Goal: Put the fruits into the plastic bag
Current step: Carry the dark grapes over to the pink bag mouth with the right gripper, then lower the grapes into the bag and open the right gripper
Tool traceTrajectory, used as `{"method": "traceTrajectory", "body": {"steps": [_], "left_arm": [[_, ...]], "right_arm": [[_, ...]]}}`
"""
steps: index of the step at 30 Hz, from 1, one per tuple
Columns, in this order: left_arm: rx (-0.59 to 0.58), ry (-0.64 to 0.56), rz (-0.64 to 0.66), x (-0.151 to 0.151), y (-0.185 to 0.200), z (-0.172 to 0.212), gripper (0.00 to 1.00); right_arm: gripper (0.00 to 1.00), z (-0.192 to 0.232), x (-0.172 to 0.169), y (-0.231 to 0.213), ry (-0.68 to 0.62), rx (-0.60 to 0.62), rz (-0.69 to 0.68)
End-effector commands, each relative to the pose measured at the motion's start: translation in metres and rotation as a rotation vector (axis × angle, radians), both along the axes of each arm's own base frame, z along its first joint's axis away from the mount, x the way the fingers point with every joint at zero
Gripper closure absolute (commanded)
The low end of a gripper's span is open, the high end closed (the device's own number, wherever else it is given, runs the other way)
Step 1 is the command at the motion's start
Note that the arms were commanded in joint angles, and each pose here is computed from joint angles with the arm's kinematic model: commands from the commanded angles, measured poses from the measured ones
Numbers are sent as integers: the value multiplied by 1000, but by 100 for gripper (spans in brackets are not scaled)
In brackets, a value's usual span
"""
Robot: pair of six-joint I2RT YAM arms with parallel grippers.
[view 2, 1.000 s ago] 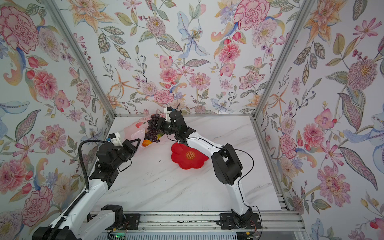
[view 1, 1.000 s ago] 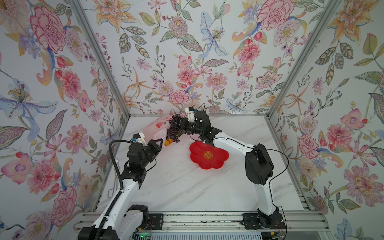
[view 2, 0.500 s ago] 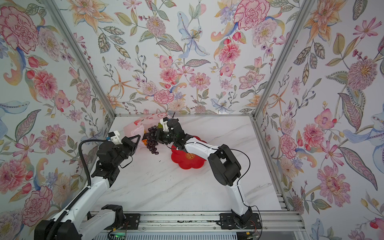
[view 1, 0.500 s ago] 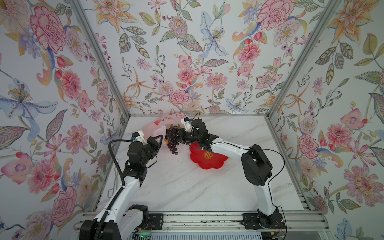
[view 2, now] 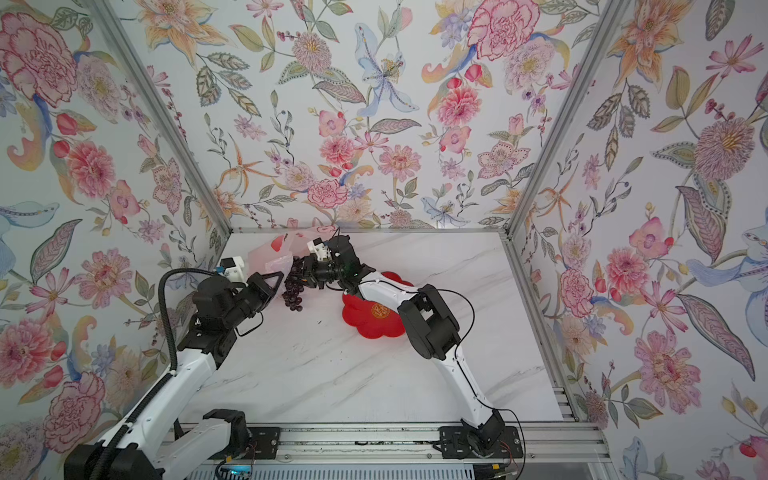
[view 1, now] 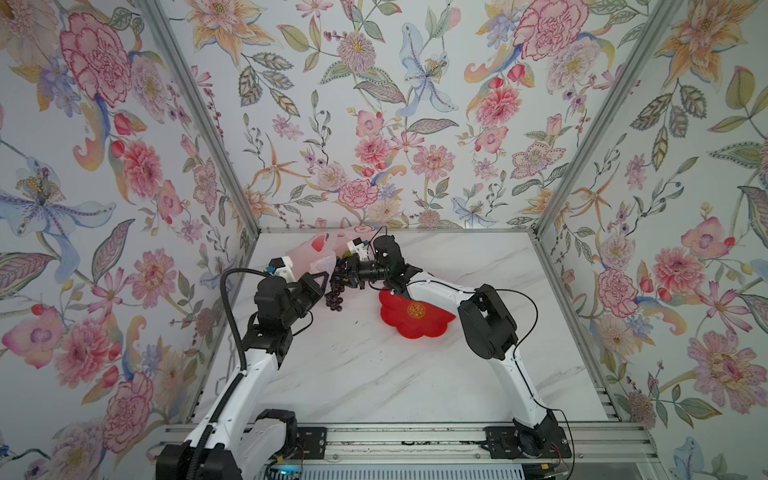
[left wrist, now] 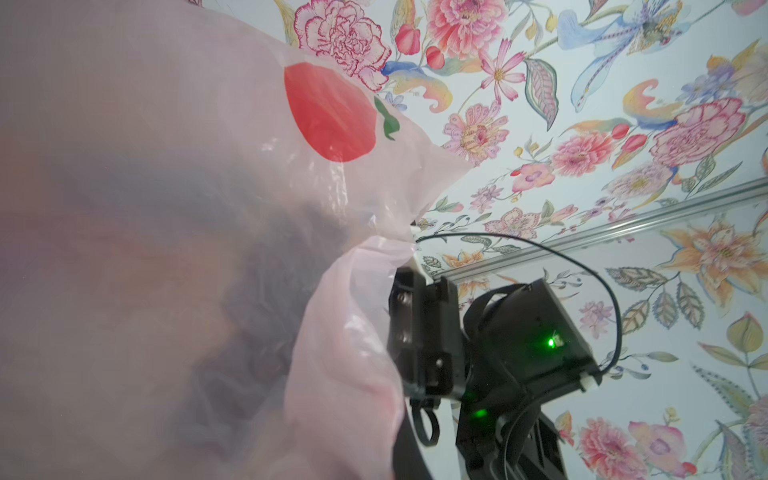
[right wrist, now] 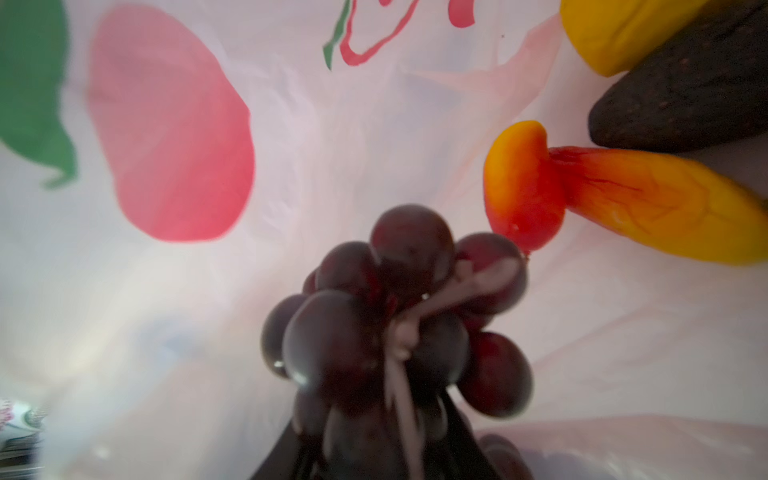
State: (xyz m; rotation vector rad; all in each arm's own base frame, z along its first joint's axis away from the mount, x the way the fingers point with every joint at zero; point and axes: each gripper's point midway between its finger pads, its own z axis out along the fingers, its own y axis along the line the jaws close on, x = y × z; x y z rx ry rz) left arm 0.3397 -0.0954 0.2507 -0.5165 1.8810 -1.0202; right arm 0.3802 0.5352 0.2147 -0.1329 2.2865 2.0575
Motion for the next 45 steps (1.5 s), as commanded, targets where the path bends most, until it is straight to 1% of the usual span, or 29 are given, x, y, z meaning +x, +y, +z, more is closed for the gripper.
{"method": "traceTrajectory", "body": {"steps": [1,5,9,12,14,15,17,20,22,27,30,34,35,39,44,45], "left_arm": [[183,17,-64,-24,1,-13,100],[295,59,-50,-47,13,-34,100],[324,51,-49,-61,17,-41,100],[360,70,-52,-67,20,-54,100],[360,82,-62,-70,19,-59,100],[353,81,-63,-70,18,-59,100],[333,63,-52,-69,18,-52,100],[277,31,-31,-63,16,-38,100],[211,9,-23,-57,12,-28,100],[56,-65,-3,-45,6,5,100],[-5,-88,3,-39,4,18,100],[-51,-95,4,-34,2,22,100],[-58,-92,5,-33,2,20,100],[-90,-87,14,-32,2,15,100],[-104,-83,21,-31,3,13,100],[-103,-80,21,-30,3,12,100]], "right_arm": [[65,49,7,-3,39,120,60],[65,63,13,-1,48,99,77],[65,59,28,-5,97,76,19],[66,56,39,-4,175,101,-26],[66,55,45,-2,213,113,-60],[66,55,48,-1,211,115,-82],[66,48,51,0,191,77,-119],[66,26,45,4,147,-25,-138],[66,5,39,6,137,-96,-137],[65,-32,33,5,152,-178,-166],[61,-38,32,11,157,-181,-164],[51,-42,34,21,163,-175,-155],[49,-42,35,23,168,-164,-152],[37,-36,41,34,177,-103,-132],[29,-20,45,35,149,-71,-116],[25,-19,45,33,145,-78,-110]]}}
